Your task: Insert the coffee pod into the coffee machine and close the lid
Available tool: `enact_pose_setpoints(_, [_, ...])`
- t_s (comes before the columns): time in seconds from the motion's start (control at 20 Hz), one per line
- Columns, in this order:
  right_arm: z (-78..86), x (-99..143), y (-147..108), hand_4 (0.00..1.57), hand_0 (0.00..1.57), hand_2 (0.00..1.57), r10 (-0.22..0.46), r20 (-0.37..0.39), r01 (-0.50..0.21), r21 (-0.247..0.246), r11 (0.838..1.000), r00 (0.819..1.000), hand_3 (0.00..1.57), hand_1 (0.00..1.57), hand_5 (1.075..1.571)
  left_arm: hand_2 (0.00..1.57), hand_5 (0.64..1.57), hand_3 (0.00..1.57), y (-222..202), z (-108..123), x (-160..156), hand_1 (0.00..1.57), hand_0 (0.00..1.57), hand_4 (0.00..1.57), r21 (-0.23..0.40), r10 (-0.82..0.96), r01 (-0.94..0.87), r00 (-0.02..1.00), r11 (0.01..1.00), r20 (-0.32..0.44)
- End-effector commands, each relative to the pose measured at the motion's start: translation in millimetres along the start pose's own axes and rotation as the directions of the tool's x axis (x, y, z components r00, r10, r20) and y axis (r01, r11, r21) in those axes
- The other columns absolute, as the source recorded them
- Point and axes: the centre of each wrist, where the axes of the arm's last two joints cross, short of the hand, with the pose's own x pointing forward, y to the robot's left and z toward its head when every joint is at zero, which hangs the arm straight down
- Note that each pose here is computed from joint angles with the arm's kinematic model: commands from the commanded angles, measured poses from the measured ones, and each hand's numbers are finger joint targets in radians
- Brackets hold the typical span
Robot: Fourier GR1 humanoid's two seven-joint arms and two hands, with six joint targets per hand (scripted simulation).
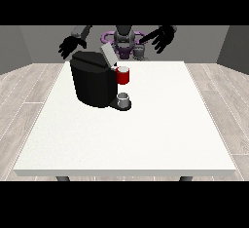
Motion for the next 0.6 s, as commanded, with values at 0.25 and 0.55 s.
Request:
enact_pose_setpoints(0.25, [9.3,13,-11,0.37,0.0,0.0,0.056,-0.033,-0.052,0.119,0.991,0.998,0.0,0.0,1.571,0.0,1.571,0.0,-60,50,-76,0.0,0.0,0.19,0.045,0.339,-0.336,0.933,0.941,-0.125])
enact_pose_setpoints(0.55, [-7.0,59,2,0.04,0.0,0.0,0.11,0.055,-0.118,0.2,0.973,0.992,0.0,0.0,1.571,0.0,1.571,0.0,-82,83,-108,0.0,0.0,0.0,0.076,0.434,-0.427,0.886,0.901,-0.165])
